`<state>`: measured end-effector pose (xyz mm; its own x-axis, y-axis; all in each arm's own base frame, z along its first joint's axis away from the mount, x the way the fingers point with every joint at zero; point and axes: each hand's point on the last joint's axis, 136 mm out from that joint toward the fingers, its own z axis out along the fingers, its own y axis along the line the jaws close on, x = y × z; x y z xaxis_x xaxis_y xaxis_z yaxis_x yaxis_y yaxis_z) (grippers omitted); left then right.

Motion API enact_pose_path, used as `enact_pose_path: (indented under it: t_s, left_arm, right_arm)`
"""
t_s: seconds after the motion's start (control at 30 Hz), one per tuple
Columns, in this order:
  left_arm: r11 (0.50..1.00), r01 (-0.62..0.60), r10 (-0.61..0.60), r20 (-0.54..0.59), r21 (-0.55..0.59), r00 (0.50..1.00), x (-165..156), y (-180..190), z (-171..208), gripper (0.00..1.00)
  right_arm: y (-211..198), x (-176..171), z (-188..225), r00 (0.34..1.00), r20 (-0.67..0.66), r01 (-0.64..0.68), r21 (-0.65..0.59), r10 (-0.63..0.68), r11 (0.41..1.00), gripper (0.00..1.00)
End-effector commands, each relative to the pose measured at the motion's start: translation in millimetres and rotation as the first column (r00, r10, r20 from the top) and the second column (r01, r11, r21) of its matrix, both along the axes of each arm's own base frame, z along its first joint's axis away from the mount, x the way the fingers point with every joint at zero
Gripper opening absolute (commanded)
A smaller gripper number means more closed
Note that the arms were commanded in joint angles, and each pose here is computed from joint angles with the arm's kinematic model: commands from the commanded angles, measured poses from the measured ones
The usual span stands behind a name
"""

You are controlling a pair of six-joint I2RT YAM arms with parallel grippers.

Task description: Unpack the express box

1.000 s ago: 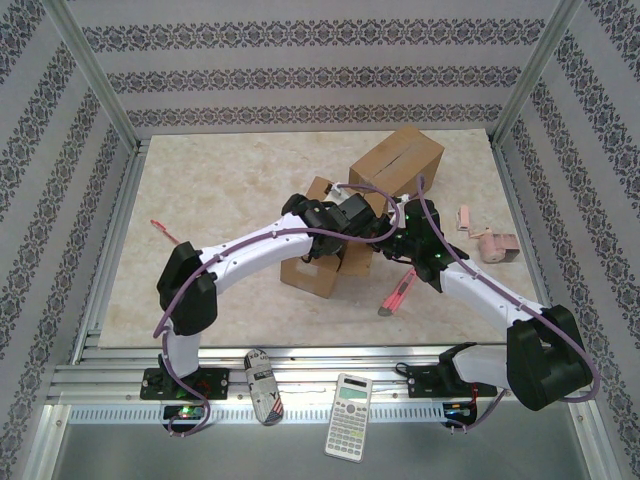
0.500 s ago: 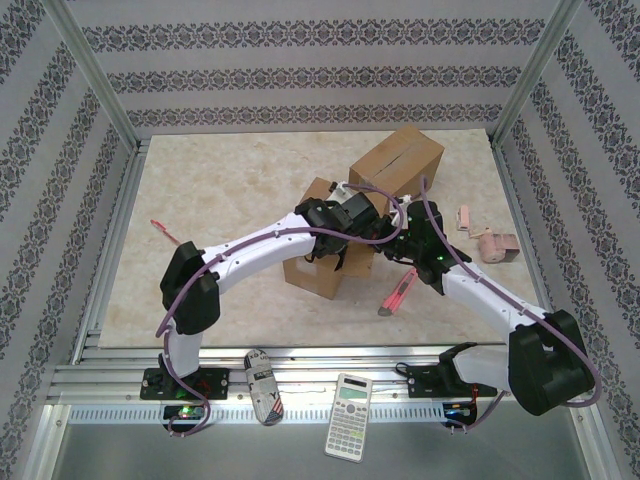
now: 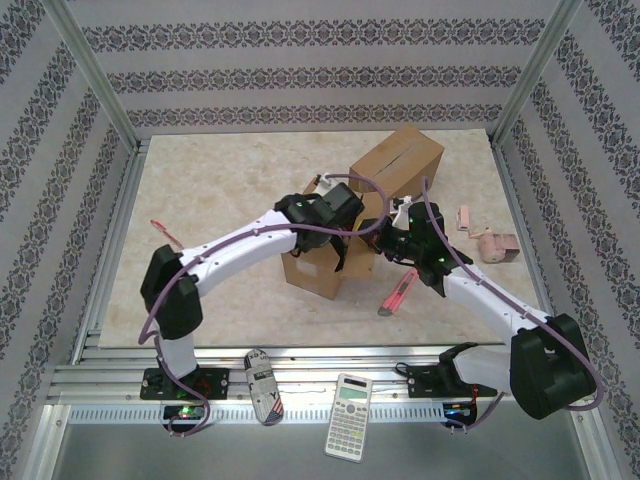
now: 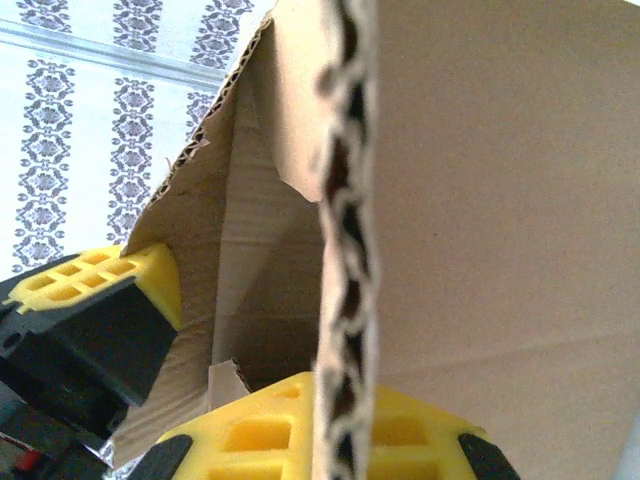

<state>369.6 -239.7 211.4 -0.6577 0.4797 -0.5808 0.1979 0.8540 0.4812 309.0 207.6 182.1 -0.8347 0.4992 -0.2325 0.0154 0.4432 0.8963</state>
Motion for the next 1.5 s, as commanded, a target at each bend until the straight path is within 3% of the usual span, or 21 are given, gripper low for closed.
enact_pose_path:
  t_s: [0.0, 0.23, 0.6, 0.73, 0.87, 1.1, 1.27, 1.37, 1.47]
  left_arm:
    - [0.985, -0.148, 0.149, 0.003, -0.090, 0.989, 4, 54, 9, 0.00]
    - [0.921, -0.215, 0.211, -0.048, -0.324, 0.976, -2, 81, 5, 0.00]
    - [0.881, -0.174, 0.132, -0.124, -0.440, 0.983, -5, 64, -8, 0.00]
    - [0.882, -0.135, 0.073, -0.152, -0.451, 0.986, -4, 48, -13, 0.00]
    - [0.906, -0.090, 0.021, -0.168, -0.413, 0.985, -7, 31, -17, 0.00]
    - [0.915, -0.076, 0.011, -0.164, -0.397, 0.986, -9, 26, -15, 0.00]
    - [0.900, -0.070, -0.004, -0.169, -0.431, 0.986, -13, 22, -6, 0.00]
    - [0.888, -0.061, -0.023, -0.177, -0.456, 0.984, -17, 18, 2, 0.04]
    - [0.881, -0.037, -0.039, -0.150, -0.471, 0.988, -15, 15, 18, 0.31]
  right_arm:
    - [-23, -5, -39, 0.992, -0.092, 0.072, -0.101, -0.082, 0.992, 0.00]
    - [-26, -8, -51, 0.988, -0.123, 0.082, -0.120, -0.096, 0.989, 0.00]
    - [-16, -4, -44, 0.991, -0.118, 0.051, -0.111, -0.064, 0.993, 0.00]
    - [-9, 3, -32, 0.994, -0.101, 0.030, -0.108, -0.041, 0.994, 0.37]
    - [-7, 16, -19, 0.996, -0.080, 0.029, -0.119, -0.039, 0.992, 0.62]
    - [2, 33, -9, 0.997, -0.071, 0.012, -0.106, -0.020, 0.994, 0.66]
    - [5, 36, -6, 0.997, -0.070, 0.001, -0.095, -0.008, 0.996, 0.78]
    - [8, 36, -6, 0.997, -0.073, -0.009, -0.100, 0.001, 0.995, 0.73]
    - [10, 34, -10, 0.996, -0.086, -0.016, -0.101, 0.007, 0.995, 0.51]
